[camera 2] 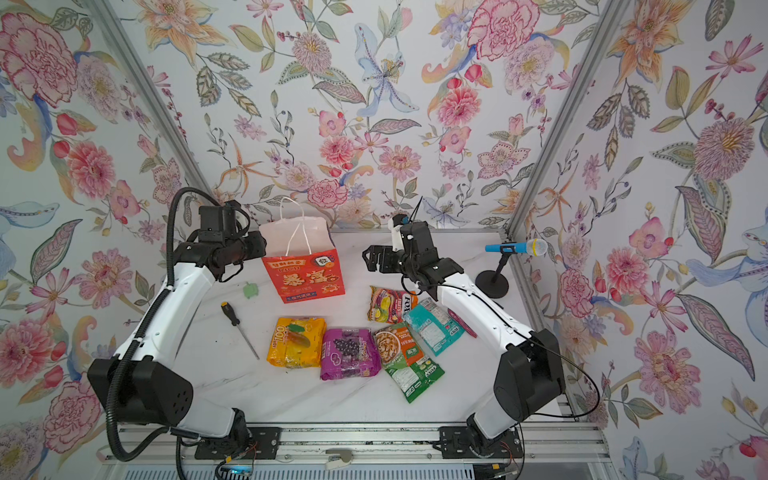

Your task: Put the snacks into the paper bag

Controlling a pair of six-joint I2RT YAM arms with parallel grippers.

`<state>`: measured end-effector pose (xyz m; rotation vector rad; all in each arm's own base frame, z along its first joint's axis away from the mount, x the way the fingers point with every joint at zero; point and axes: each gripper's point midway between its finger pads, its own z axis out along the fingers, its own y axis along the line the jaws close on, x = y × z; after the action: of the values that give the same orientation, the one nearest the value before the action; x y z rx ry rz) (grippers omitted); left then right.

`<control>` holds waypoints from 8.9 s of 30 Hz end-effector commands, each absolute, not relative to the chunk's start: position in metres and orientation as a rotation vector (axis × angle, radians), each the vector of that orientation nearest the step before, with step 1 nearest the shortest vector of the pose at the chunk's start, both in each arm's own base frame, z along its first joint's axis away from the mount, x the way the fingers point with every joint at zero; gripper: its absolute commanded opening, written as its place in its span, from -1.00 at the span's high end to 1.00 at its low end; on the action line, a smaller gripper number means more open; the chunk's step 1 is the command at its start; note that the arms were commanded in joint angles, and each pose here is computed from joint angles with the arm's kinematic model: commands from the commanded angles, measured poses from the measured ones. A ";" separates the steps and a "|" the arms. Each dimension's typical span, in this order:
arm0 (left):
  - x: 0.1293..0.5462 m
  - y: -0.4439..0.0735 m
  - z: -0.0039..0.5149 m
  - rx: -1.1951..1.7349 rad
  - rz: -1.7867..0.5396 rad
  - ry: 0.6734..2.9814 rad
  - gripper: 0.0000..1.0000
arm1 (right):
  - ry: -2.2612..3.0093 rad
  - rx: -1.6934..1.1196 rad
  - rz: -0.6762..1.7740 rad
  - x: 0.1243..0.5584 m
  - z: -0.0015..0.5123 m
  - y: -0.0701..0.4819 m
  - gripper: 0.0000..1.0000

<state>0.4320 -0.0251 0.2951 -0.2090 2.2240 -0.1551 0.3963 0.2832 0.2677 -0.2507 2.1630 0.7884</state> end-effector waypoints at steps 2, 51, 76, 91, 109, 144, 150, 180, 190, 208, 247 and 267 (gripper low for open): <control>0.425 -0.014 0.361 -0.172 -0.119 2.046 -0.49 | 2.161 -0.218 0.821 0.399 0.271 0.292 -0.98; 0.558 -0.034 0.287 0.453 0.235 2.313 -0.82 | 2.240 -0.046 0.899 0.385 0.244 0.221 -0.97; 0.550 -0.041 0.267 0.503 0.048 2.362 0.01 | 2.247 -0.124 0.951 0.396 0.240 0.252 -0.96; 0.527 -0.039 0.277 0.447 0.012 2.375 0.58 | 2.247 -0.114 0.959 0.399 0.236 0.246 -0.96; 0.485 -0.025 0.280 0.090 -0.026 2.421 0.95 | 2.245 -0.122 0.953 0.403 0.231 0.241 -0.97; 0.522 -0.036 0.282 0.232 0.022 2.399 -0.73 | 2.243 -0.080 0.949 0.396 0.233 0.230 -0.97; 0.534 -0.045 0.262 0.271 0.010 2.429 -0.63 | 2.242 -0.078 0.938 0.395 0.234 0.228 -0.97; 0.533 -0.048 0.311 0.175 -0.055 2.266 0.91 | 2.453 -0.227 0.880 0.351 0.189 0.264 -0.65; 0.515 -0.042 0.306 0.115 -0.039 2.232 0.89 | 2.712 -0.374 0.735 0.243 0.136 0.275 -0.25; 0.518 -0.040 0.251 0.105 -0.026 2.476 0.71 | 2.832 -0.434 0.551 0.229 0.075 0.278 0.09; 0.524 -0.054 0.277 0.063 -0.335 2.306 0.14 | 2.034 -0.462 0.860 0.315 0.372 0.339 1.00; 0.526 -0.073 0.272 0.086 -0.498 2.283 0.53 | 1.436 -0.410 1.110 0.395 0.563 0.386 1.00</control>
<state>0.5279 -0.0709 0.2594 0.0915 2.3218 -0.4397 0.4110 0.3831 0.4975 -0.3794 1.6669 1.0153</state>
